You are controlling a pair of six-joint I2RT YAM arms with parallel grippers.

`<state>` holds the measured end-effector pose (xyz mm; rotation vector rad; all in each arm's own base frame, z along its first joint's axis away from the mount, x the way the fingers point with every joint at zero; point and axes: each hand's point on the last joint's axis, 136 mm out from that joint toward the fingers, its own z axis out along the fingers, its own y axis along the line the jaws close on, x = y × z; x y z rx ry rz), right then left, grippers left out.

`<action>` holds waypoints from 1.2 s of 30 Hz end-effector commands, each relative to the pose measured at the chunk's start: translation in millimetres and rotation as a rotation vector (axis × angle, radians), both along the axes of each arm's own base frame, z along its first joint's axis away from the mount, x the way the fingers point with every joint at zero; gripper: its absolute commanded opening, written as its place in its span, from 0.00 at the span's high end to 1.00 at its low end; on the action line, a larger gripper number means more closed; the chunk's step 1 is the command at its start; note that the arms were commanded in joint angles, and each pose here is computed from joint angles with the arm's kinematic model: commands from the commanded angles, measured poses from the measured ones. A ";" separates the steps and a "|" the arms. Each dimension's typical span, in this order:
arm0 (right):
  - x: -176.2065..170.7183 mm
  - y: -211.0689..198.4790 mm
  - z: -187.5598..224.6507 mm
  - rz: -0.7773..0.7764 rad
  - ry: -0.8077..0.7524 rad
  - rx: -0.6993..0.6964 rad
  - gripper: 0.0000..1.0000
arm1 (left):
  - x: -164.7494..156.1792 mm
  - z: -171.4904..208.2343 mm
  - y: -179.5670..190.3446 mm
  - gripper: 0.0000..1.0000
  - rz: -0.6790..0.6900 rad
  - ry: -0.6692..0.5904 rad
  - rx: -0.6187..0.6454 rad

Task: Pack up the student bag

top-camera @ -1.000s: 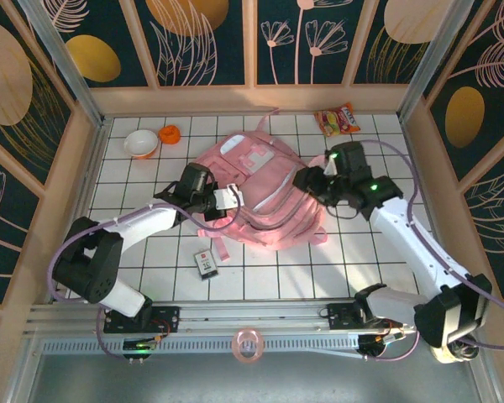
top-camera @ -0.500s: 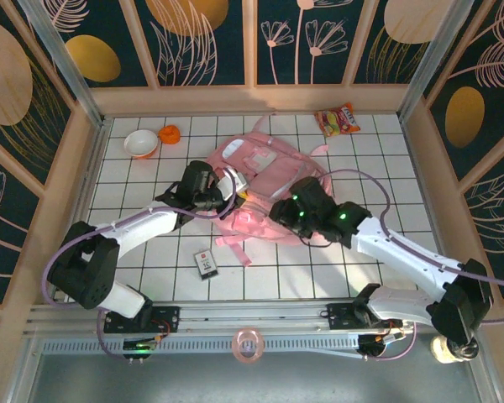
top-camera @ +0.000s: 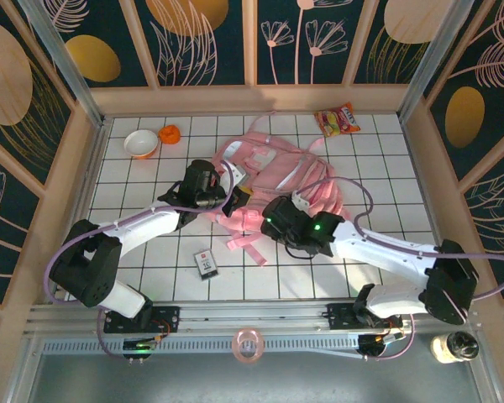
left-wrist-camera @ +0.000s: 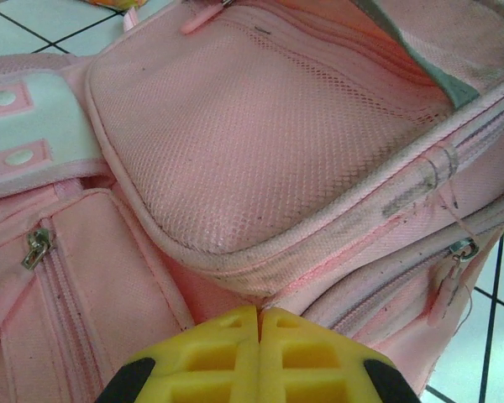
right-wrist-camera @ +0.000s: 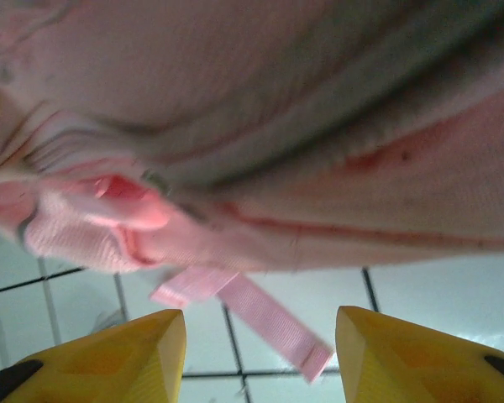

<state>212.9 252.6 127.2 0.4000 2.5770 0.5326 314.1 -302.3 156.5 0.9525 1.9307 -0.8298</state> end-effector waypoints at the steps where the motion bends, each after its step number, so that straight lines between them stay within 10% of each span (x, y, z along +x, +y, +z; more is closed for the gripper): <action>1: 25.4 5.8 17.8 0.006 -0.116 -0.058 0.50 | 4.8 52.4 -12.5 1.00 -0.029 -0.093 -0.131; 9: 50.7 3.5 15.2 -0.022 -0.156 -0.194 0.54 | 1.4 55.0 -11.0 1.00 -0.036 -0.096 -0.134; 30: 66.8 -57.3 -2.3 -0.127 -0.070 -0.347 1.00 | -15.1 45.0 -14.1 1.00 -0.156 -0.171 -0.053; 36: 74.3 -37.7 7.3 0.008 -0.127 -0.232 1.00 | -25.1 -1.2 -30.1 0.40 -0.295 -0.379 0.153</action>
